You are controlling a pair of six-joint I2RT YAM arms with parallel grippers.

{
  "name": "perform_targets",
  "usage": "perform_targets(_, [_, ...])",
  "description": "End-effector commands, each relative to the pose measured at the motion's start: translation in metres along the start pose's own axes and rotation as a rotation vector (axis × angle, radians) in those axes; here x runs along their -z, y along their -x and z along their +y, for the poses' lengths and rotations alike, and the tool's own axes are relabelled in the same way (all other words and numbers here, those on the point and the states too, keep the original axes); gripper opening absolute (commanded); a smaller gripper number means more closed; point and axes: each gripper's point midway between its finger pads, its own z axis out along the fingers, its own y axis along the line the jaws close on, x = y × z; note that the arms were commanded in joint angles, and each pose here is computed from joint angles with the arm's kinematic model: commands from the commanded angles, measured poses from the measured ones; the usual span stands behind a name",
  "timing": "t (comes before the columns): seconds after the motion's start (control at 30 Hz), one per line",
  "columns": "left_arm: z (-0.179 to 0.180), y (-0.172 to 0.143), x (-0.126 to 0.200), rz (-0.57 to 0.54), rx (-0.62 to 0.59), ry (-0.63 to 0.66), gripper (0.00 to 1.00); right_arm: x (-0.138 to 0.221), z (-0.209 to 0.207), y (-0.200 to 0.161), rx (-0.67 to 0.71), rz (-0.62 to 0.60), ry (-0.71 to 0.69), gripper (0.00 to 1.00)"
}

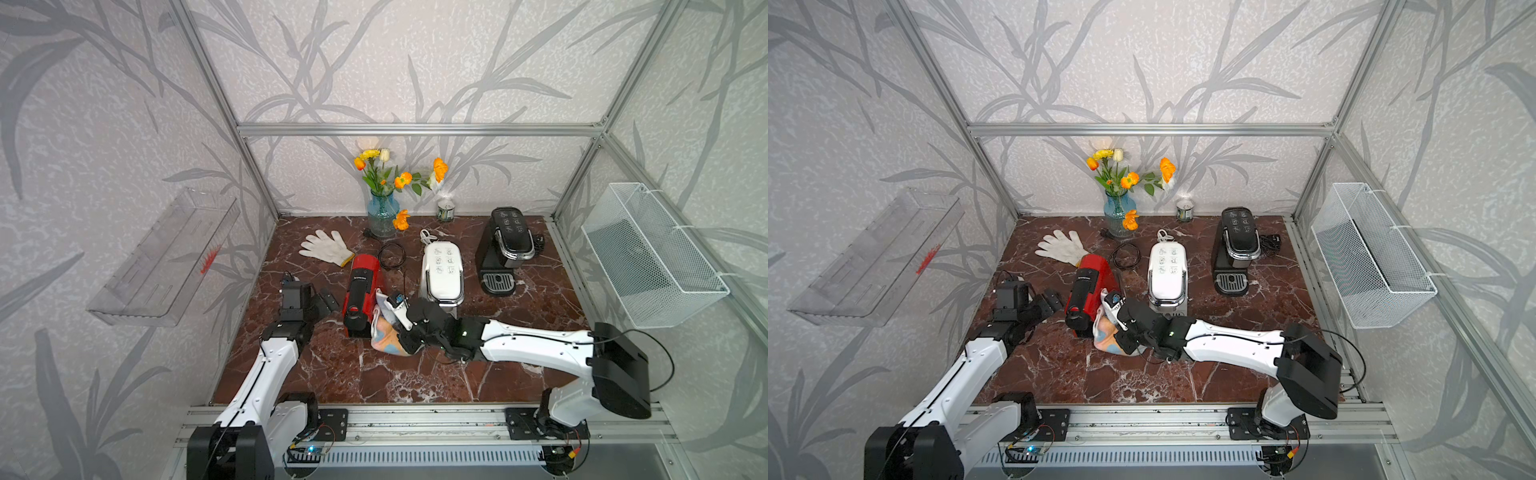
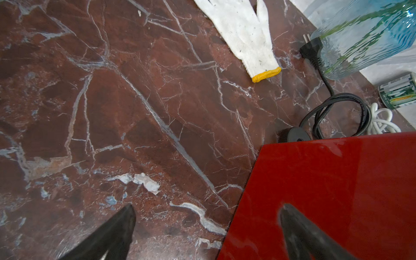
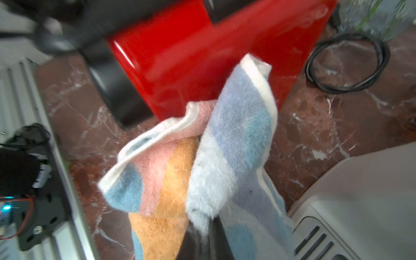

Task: Wipe the surface of a coffee machine
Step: Pick up the cleaning item at the center of the board.

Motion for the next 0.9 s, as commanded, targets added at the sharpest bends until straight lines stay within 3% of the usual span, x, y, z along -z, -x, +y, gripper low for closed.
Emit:
perform_targets(0.0, [-0.002,0.003,-0.005,-0.01,0.006,-0.011,1.0,0.026,0.01,0.044,0.015,-0.131,0.076,0.05])
perform_targets(0.27, [-0.007,0.006,-0.008,-0.016,0.011,-0.038,1.0,0.057,0.015,0.139,-0.015,-0.359,0.15,0.04])
perform_targets(0.47, [-0.007,0.007,-0.004,-0.03,0.01,-0.042,1.0,0.034,0.015,0.179,0.005,-0.366,0.157,0.04])
perform_targets(0.67, [-0.006,0.005,-0.001,-0.031,0.011,-0.047,1.0,-0.035,-0.008,0.159,-0.036,-0.22,0.099,0.04])
perform_targets(0.87, [-0.006,0.004,0.001,-0.028,0.004,-0.045,1.0,-0.071,-0.051,0.139,-0.049,-0.132,-0.06,0.03])
